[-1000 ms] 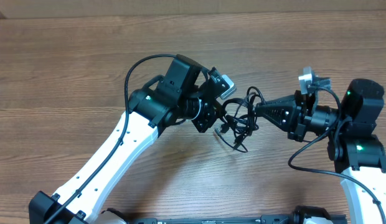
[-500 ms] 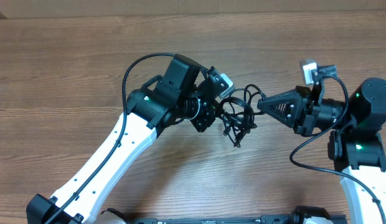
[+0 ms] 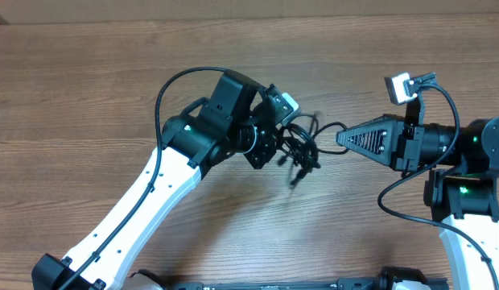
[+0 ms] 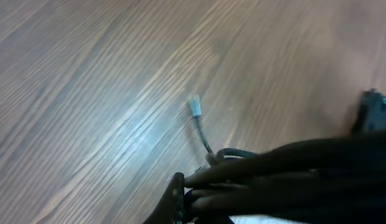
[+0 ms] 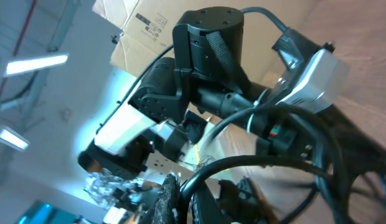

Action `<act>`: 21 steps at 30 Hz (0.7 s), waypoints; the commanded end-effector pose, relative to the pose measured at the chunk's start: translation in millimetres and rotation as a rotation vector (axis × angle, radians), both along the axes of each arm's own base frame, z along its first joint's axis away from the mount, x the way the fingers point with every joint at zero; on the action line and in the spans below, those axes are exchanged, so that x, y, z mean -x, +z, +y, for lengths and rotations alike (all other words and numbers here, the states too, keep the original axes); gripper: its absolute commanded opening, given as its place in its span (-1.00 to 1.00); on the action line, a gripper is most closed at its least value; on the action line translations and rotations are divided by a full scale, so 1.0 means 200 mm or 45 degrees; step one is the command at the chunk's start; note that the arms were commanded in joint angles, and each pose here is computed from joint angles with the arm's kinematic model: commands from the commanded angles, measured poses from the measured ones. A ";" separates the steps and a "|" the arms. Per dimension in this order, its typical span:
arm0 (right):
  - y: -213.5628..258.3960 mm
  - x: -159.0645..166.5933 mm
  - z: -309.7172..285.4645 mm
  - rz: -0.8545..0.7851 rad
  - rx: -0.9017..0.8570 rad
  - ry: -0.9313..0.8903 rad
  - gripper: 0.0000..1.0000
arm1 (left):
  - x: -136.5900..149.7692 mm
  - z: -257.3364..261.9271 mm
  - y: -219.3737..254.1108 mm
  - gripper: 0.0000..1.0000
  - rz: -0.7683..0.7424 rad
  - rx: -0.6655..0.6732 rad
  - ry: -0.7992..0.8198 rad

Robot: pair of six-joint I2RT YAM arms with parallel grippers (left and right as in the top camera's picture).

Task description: Untangle cables

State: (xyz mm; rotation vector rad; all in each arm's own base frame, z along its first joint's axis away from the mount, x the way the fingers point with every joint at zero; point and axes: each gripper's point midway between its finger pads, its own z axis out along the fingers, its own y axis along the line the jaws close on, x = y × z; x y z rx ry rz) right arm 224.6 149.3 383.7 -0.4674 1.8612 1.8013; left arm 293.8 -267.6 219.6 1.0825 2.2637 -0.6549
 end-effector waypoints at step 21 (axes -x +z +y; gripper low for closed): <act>0.05 0.06 0.00 0.129 0.000 0.034 -0.78 | -0.32 0.34 -0.06 -0.92 -0.136 -0.220 0.459</act>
